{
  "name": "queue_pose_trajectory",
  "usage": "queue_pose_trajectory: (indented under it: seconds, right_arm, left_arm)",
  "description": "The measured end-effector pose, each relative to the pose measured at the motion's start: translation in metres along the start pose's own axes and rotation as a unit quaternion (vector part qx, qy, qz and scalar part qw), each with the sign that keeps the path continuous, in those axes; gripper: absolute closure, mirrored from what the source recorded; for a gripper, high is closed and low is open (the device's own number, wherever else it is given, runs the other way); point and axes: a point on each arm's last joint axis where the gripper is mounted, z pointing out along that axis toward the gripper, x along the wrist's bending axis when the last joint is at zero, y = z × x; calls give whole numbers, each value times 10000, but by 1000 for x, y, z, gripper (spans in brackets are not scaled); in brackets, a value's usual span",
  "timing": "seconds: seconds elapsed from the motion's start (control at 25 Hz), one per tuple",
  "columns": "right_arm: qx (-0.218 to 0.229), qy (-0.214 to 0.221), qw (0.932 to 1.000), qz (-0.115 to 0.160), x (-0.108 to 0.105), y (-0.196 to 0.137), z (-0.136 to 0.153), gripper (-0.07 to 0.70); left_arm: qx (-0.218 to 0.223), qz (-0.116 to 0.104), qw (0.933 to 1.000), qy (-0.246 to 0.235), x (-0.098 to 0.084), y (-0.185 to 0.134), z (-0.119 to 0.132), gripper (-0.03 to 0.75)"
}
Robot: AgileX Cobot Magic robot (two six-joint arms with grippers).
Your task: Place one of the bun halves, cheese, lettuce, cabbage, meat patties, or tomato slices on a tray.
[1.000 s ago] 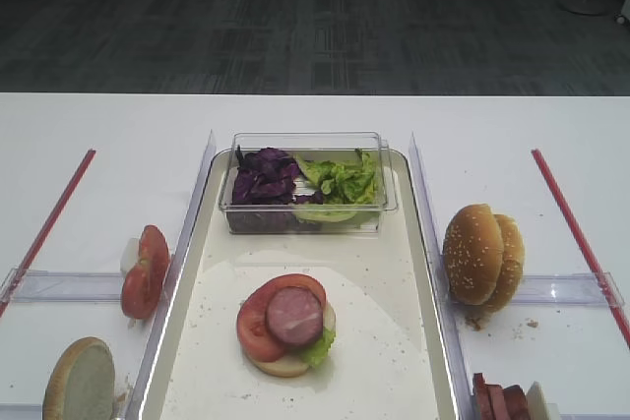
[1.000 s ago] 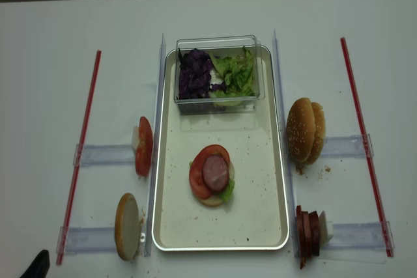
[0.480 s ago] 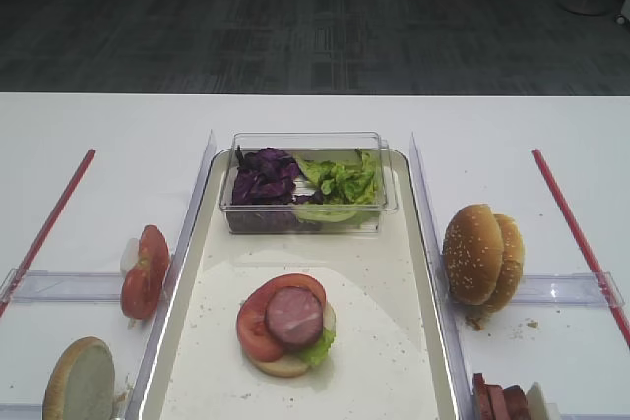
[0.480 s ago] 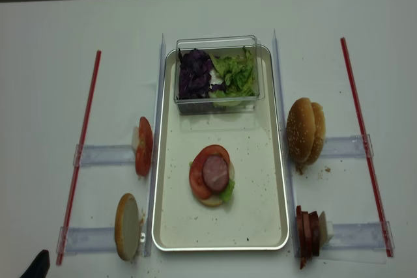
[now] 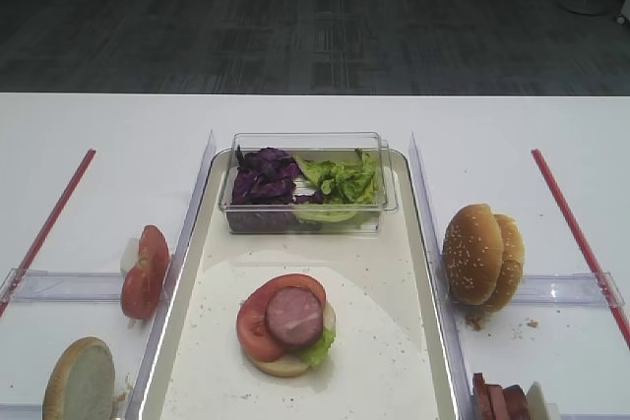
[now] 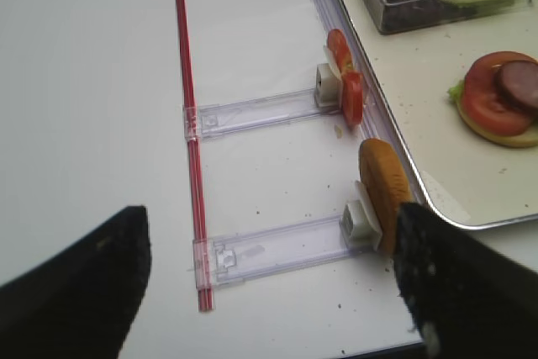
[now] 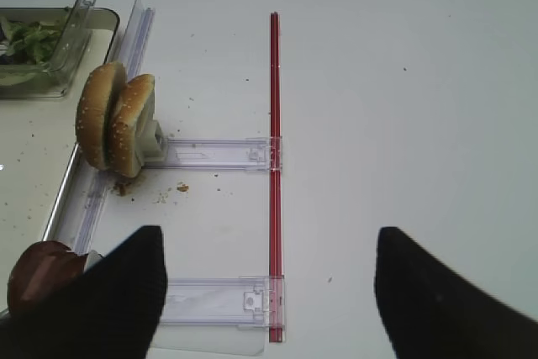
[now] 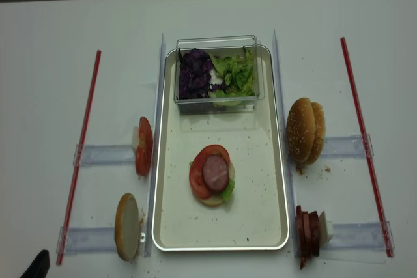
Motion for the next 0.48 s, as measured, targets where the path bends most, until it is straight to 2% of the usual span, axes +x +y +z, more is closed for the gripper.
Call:
queue_pose_trajectory:
  seconds: [0.48]
  right_arm:
    - [0,0,10000,0,0,0,0,90]
  left_arm:
    - [0,0,10000,0,0,0,0,170]
